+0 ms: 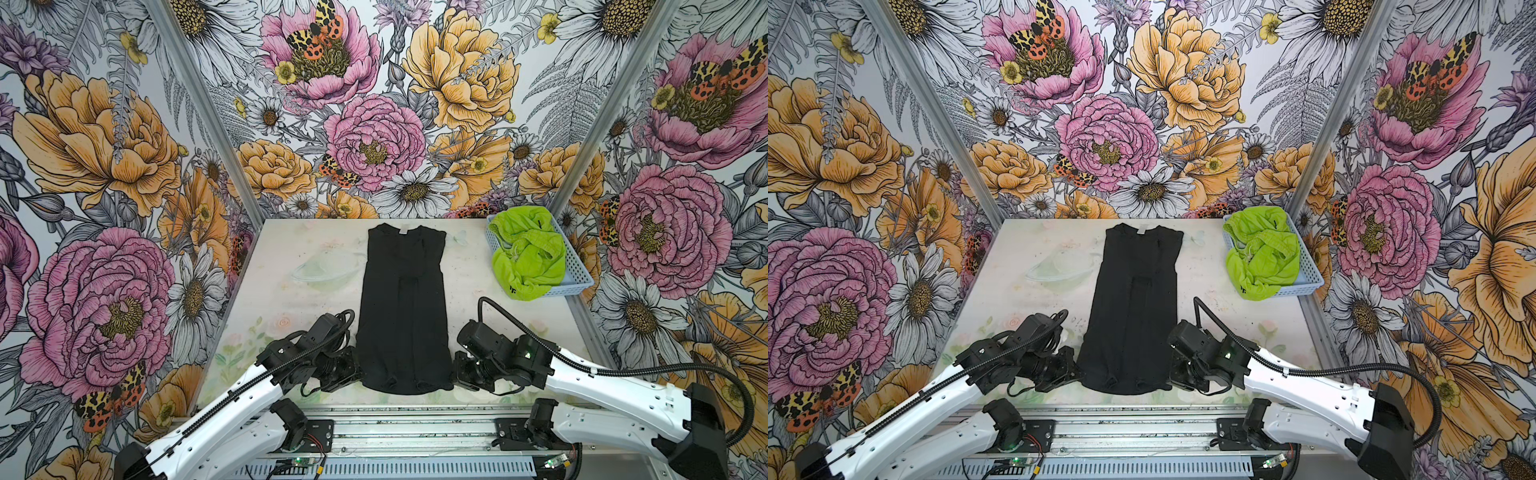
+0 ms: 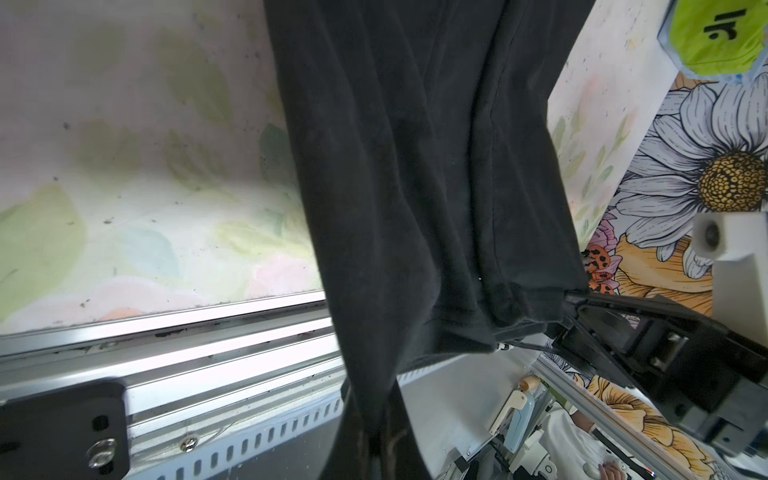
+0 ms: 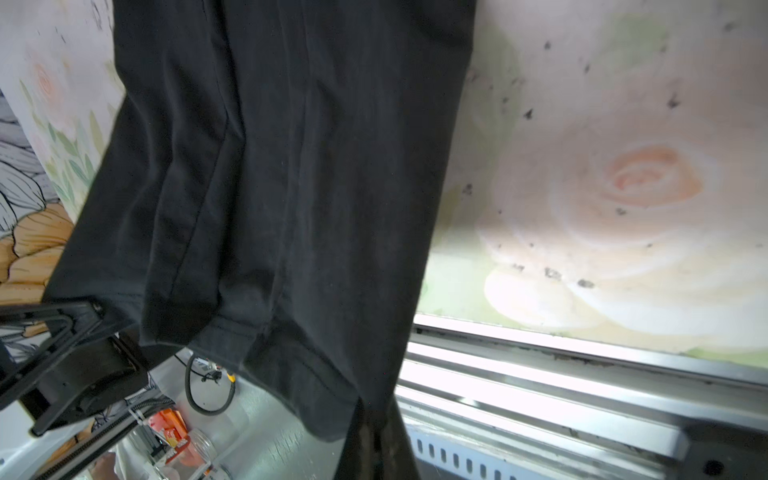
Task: Fold and stack the mixed laundry pile
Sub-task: 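Grasp the shirt's near hem corners with both grippers, then fold the near hem over toward the collar with both grippers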
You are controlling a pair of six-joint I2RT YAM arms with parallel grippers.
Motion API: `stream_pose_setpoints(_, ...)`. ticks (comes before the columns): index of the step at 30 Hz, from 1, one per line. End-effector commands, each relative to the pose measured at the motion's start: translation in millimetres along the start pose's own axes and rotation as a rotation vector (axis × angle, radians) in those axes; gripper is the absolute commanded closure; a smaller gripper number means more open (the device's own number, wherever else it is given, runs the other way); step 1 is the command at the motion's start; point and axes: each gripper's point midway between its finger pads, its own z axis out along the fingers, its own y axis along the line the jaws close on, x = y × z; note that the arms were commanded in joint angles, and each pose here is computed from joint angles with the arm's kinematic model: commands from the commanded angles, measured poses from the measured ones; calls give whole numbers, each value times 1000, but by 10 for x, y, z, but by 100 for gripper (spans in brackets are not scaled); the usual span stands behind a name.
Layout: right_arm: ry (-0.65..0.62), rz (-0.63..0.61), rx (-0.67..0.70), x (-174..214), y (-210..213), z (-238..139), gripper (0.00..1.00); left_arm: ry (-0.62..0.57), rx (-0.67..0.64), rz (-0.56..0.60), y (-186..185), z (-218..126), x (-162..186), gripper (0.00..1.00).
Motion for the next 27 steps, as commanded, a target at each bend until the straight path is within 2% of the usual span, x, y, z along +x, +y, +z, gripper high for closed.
stream_pose_setpoints(1, -39, -46, -28, -278, 143, -139, 100, -34, 60, 71, -285, -56, -294, 100)
stream_pose_setpoints(7, -52, -79, -22, -857, 277, -147, 100, -36, 94, 157, -571, -97, -897, 100)
stream_pose_setpoints(16, -92, -84, -17, -1838, 333, -110, 100, -11, 115, 245, -892, 82, -1782, 100)
stream_pose_setpoints(22, -110, -89, -16, -2348, 323, -6, 100, -9, 108, 243, -902, 254, -2215, 100)
stream_pose_setpoints(27, -135, -96, -25, -2684, 342, 59, 100, -3, 82, 217, -739, 409, -2483, 100)
